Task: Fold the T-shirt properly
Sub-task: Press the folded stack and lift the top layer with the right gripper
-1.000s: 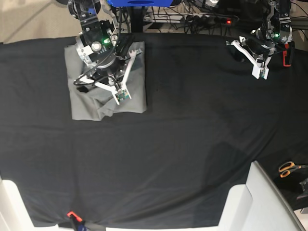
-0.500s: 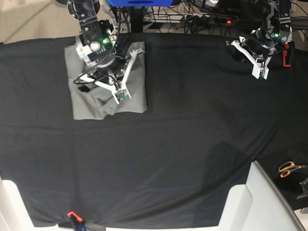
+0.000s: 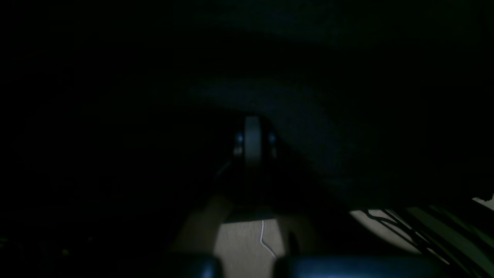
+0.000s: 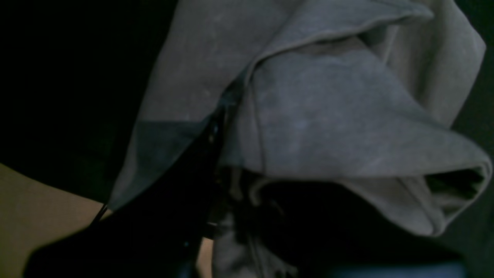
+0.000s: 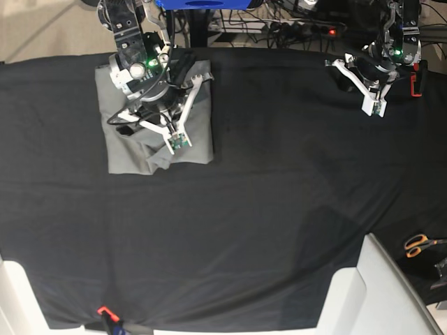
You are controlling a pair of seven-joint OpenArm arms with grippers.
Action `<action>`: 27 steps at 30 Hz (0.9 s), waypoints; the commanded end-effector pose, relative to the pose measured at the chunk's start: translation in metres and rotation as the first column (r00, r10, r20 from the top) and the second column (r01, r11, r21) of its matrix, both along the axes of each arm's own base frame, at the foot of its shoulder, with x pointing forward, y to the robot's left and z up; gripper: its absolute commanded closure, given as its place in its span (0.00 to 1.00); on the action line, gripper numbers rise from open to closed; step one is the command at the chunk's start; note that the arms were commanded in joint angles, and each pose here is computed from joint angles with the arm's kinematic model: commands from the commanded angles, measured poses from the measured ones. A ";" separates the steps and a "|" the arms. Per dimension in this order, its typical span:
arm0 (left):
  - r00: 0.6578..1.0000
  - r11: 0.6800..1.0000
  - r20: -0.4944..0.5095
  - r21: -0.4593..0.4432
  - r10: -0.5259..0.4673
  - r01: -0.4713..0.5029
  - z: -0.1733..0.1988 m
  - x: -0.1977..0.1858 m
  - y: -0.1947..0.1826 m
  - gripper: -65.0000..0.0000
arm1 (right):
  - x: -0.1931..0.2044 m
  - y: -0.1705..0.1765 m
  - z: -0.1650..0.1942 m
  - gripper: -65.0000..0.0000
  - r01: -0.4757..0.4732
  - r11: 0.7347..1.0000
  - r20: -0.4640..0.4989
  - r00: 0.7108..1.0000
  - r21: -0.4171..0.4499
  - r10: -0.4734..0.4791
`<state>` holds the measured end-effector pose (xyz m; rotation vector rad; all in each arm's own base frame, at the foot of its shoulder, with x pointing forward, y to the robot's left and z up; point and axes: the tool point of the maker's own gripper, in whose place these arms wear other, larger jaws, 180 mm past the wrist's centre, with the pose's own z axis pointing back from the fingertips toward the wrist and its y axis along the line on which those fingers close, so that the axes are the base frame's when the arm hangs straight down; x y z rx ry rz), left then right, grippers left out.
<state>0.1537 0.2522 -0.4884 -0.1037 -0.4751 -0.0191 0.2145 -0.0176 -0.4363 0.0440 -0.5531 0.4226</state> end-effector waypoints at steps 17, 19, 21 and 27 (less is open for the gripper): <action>1.000 1.000 -0.028 -0.002 -0.012 0.012 -0.002 -0.006 0.000 1.00 | -0.003 0.067 0.030 0.68 -0.109 0.920 0.001 0.993 0.377 0.117; 1.000 1.000 -0.028 -0.002 -0.012 0.012 -0.002 -0.006 0.000 1.00 | -0.002 0.073 0.037 0.68 -0.152 0.899 0.020 0.987 0.411 0.158; 1.000 1.000 -0.028 -0.002 -0.012 0.012 -0.002 -0.006 0.000 1.00 | 0.002 0.072 0.046 0.68 -0.214 0.888 0.065 0.977 0.406 0.205; 1.000 1.000 -0.017 0.000 -0.011 0.011 0.000 0.000 0.001 1.00 | 0.013 0.041 0.092 0.68 -0.305 0.902 0.211 0.945 0.304 0.249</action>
